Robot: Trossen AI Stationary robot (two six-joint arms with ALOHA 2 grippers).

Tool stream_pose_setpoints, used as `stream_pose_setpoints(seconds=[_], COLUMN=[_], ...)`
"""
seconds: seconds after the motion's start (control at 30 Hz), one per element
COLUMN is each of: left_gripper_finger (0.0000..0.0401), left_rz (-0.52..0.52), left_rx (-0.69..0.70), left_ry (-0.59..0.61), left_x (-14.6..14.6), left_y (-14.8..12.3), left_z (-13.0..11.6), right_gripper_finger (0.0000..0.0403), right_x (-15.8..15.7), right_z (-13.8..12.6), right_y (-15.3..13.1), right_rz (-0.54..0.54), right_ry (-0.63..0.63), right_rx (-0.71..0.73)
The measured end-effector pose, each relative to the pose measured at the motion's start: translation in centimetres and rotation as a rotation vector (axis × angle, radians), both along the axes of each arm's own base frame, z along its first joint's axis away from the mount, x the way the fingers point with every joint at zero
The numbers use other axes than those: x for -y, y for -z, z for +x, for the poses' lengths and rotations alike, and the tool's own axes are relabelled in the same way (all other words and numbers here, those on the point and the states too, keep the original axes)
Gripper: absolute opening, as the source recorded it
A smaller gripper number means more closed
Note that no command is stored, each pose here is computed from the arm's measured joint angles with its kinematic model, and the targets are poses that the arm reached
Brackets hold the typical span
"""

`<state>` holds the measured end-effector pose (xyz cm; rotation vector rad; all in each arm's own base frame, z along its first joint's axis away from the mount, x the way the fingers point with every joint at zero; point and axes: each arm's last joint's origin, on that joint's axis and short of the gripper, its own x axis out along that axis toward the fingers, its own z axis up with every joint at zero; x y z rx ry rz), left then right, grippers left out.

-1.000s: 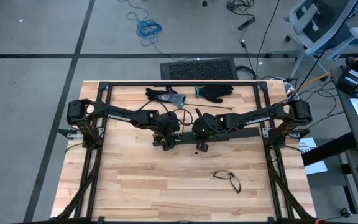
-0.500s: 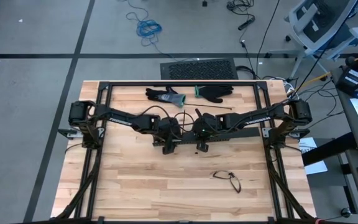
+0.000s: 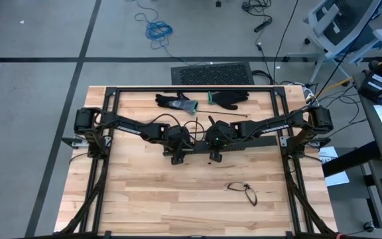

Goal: Ziptie cables
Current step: Close the black cable duct

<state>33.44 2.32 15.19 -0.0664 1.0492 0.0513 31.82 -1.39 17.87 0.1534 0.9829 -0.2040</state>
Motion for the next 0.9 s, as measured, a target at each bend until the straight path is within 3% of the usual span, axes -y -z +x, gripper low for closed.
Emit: stream_pose_setpoints(seconds=[0.7,0.9], left_gripper_finger=[0.0291,0.0272], left_rz=[-0.003,-0.001], left_rx=[-0.008,-0.007], left_ry=[-0.001,-0.001], left_x=[0.1,0.1], left_y=[1.5,1.5], left_z=[-0.9,-0.9], right_gripper_finger=[0.0,0.0], right_x=[0.0,0.0], right_z=[0.0,0.0], right_y=[0.0,-0.3], right_rz=[0.002,0.002], right_ry=[0.004,0.003], right_rx=[0.004,0.017])
